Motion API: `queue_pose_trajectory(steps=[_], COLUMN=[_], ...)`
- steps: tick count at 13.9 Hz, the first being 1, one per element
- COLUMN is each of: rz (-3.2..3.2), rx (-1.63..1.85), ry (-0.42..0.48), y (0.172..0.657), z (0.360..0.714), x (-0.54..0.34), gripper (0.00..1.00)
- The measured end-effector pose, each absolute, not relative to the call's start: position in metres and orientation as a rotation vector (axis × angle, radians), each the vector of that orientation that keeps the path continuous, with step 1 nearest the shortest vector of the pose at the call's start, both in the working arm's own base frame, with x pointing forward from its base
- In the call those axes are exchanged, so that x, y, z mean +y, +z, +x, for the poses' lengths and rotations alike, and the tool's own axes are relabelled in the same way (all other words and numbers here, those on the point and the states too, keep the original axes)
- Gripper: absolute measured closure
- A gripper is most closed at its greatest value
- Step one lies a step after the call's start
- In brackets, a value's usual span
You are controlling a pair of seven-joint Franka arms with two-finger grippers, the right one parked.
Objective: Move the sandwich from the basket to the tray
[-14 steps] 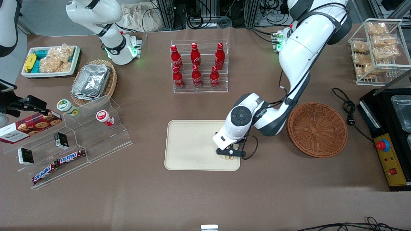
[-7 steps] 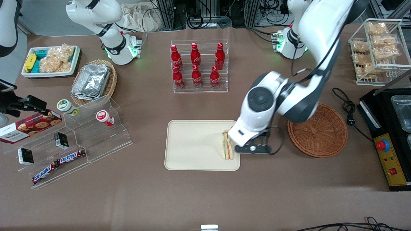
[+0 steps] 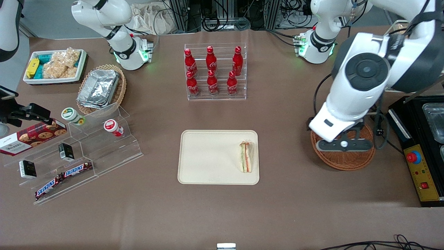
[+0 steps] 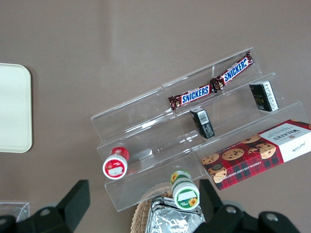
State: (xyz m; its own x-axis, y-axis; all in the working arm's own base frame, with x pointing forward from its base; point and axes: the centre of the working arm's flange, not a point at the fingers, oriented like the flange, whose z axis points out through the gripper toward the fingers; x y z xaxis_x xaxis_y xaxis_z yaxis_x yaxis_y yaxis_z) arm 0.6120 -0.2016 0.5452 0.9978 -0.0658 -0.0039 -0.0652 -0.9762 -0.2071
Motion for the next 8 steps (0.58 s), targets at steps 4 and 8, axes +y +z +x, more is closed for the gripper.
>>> queue_pose_trajectory(steps=[4, 8], rz=[-2.99, -3.029], rx=[0.058, -0.003], ry=[0.067, 0.091], y=[0.559, 0.595], z=[0.623, 0.609], x=[-0.12, -0.05], gripper=[0.0, 0.0])
